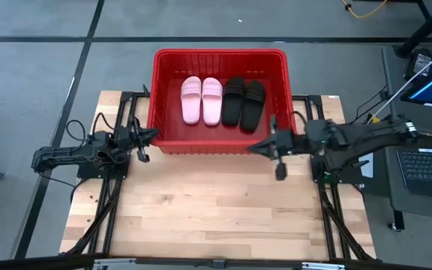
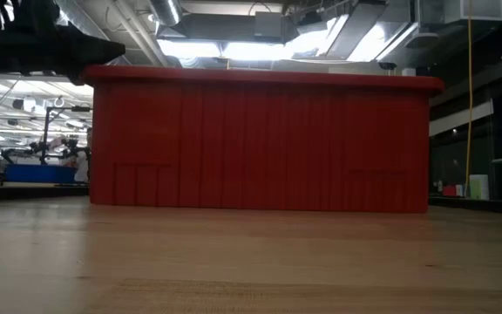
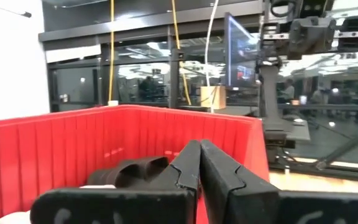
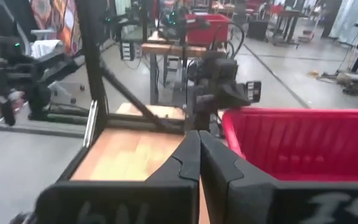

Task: Pick and place slides into bin
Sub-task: Return to Home Position

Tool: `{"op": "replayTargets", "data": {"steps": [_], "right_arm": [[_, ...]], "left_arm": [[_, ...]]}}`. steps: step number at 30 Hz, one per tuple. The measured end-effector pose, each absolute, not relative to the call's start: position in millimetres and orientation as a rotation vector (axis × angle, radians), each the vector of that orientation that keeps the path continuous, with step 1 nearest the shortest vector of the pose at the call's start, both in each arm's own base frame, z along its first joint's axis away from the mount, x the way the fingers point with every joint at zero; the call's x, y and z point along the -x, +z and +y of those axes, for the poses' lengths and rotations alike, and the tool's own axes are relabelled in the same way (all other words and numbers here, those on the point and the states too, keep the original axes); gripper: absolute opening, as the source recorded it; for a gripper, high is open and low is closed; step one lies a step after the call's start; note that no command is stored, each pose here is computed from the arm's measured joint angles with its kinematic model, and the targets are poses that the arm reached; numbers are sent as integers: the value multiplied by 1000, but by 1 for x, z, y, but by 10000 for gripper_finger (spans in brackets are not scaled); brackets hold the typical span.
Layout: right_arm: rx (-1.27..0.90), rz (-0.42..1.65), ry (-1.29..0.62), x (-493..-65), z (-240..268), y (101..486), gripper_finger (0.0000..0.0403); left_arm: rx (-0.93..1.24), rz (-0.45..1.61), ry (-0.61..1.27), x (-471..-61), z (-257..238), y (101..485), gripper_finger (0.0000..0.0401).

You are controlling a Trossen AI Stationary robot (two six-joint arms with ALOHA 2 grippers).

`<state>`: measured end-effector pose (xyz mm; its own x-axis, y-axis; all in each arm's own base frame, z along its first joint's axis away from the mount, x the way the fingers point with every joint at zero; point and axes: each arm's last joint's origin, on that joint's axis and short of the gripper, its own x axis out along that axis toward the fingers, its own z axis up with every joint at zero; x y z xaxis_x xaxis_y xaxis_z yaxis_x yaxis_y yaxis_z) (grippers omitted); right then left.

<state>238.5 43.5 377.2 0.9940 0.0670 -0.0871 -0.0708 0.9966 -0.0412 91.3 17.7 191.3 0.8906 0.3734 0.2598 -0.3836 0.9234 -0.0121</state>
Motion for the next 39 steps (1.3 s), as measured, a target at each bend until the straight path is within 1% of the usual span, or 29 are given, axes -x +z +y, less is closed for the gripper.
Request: {"op": "replayTargets", "data": {"steps": [3, 7, 13, 15, 18, 21, 28, 34, 39], "right_arm": [[52, 101, 106, -215, 44, 379, 8], [66, 67, 172, -182, 44, 357, 9], [10, -131, 208, -136, 35, 323, 9], [-53, -188, 213, -124, 32, 316, 9], [-206, -201, 228, -110, 28, 305, 9], [-240, -206, 232, -102, 26, 295, 9], [-87, -218, 173, -99, 24, 276, 9], [-19, -140, 165, -105, 25, 247, 10], [3, -165, 147, -97, 21, 223, 10]], "left_arm": [[-38, -259, 407, -91, 18, 191, 8], [-38, -259, 408, -91, 18, 191, 5], [-38, -258, 408, -91, 18, 191, 6], [-38, -258, 407, -91, 18, 191, 8], [-39, -257, 407, -91, 18, 191, 7], [-39, -257, 408, -91, 18, 191, 5], [-39, -256, 407, -91, 18, 191, 8], [-39, -256, 407, -91, 18, 191, 4], [-39, -256, 408, -91, 18, 191, 7]]}}
